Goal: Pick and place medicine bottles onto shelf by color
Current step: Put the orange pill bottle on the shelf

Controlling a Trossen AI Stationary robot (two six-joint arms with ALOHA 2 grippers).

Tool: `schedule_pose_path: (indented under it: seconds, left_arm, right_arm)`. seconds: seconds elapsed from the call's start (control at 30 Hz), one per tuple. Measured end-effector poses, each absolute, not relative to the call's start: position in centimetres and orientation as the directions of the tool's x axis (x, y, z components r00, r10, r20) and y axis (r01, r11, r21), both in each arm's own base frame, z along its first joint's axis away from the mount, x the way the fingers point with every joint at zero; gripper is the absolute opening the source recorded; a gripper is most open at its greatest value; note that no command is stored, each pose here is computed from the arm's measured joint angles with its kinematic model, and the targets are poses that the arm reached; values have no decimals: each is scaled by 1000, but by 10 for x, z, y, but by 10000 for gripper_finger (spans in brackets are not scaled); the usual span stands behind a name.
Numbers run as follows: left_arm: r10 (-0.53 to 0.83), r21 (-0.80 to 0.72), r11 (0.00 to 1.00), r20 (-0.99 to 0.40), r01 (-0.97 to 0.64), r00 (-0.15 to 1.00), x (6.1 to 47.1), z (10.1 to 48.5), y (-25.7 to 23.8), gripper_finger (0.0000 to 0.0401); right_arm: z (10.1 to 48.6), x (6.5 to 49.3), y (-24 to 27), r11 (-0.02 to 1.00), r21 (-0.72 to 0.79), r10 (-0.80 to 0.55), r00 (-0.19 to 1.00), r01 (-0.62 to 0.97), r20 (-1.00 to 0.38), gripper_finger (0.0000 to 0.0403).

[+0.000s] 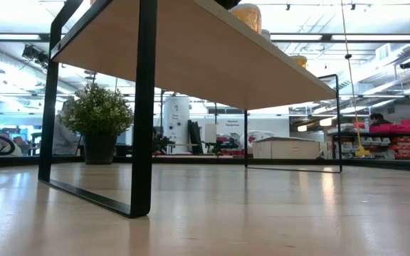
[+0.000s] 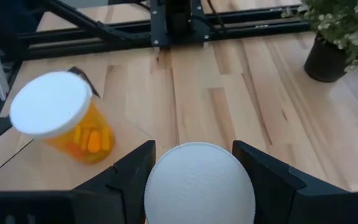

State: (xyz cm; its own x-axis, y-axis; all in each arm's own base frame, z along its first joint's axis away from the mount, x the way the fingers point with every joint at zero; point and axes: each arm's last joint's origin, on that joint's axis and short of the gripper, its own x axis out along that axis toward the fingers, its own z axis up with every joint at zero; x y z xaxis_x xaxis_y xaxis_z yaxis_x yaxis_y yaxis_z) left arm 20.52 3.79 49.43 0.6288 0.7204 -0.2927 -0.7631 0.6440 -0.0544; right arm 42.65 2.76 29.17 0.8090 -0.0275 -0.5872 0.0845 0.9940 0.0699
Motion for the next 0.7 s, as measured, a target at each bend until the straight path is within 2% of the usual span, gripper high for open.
schedule_pose_path:
  seconds: [0.7]
  left_arm:
    - [720,-51,644,-297,-763,627,205,494,38,172]
  right_arm:
    - [291,421,30,994,70,-21,779,83,-627,216]
